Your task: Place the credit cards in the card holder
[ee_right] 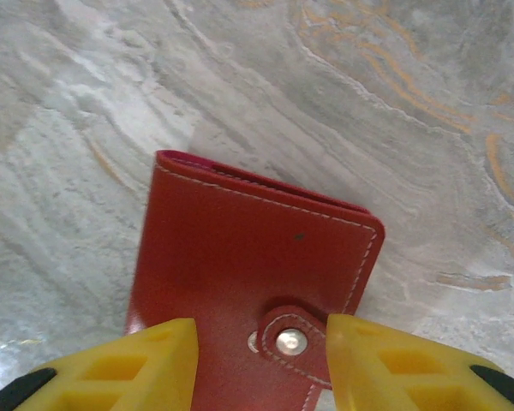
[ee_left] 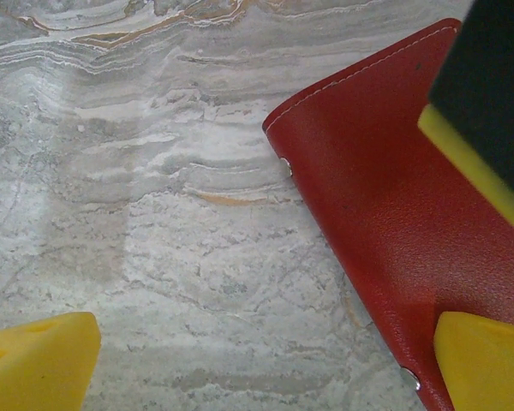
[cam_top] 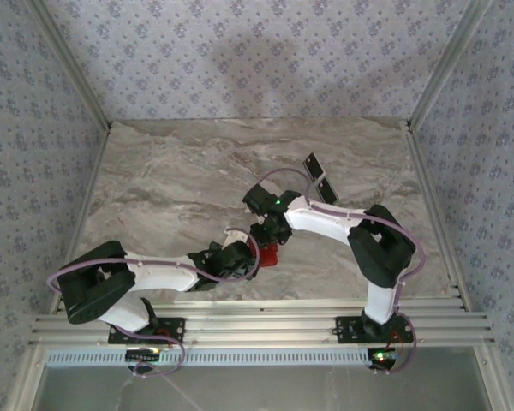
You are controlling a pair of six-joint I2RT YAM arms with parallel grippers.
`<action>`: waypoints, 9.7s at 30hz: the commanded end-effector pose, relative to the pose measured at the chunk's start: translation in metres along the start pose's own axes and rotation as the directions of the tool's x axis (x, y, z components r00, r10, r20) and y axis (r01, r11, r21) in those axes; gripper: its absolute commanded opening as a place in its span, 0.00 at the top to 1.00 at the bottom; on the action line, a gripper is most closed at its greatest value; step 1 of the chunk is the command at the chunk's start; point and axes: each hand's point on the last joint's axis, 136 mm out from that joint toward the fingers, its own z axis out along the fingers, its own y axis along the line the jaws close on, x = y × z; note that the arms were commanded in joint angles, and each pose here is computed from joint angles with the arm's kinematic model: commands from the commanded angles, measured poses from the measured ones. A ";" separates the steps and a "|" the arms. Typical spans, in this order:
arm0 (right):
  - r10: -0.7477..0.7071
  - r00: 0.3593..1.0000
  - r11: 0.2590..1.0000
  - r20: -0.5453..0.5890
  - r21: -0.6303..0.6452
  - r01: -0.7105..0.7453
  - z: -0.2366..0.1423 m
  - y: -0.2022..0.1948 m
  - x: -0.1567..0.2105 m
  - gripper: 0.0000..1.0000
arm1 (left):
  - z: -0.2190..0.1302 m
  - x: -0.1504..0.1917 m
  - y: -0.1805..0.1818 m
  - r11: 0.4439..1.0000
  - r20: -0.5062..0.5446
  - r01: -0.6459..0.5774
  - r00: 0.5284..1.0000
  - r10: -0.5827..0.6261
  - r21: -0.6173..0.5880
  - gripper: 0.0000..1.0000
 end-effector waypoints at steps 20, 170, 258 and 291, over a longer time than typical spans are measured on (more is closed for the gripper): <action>-0.077 0.997 0.981 -0.010 0.175 0.078 -0.010 -0.012 0.010 0.65 | 0.003 0.018 0.015 0.999 -0.046 -0.024 0.999 0.022 -0.038 0.00; 0.157 0.974 0.972 -0.165 -0.147 -0.182 0.035 -0.032 0.030 0.83 | -0.008 0.004 0.002 1.000 -0.013 -0.008 1.000 0.008 0.019 0.00; -0.012 1.000 0.962 -0.016 0.272 0.015 0.059 -0.036 0.087 1.00 | -0.019 -0.007 0.010 0.999 0.038 0.032 0.999 -0.032 0.000 0.00; 0.236 0.958 0.899 0.164 0.336 -0.279 0.110 -0.089 0.182 1.00 | -0.089 -0.023 0.073 0.958 0.193 0.273 0.948 -0.253 -0.085 0.00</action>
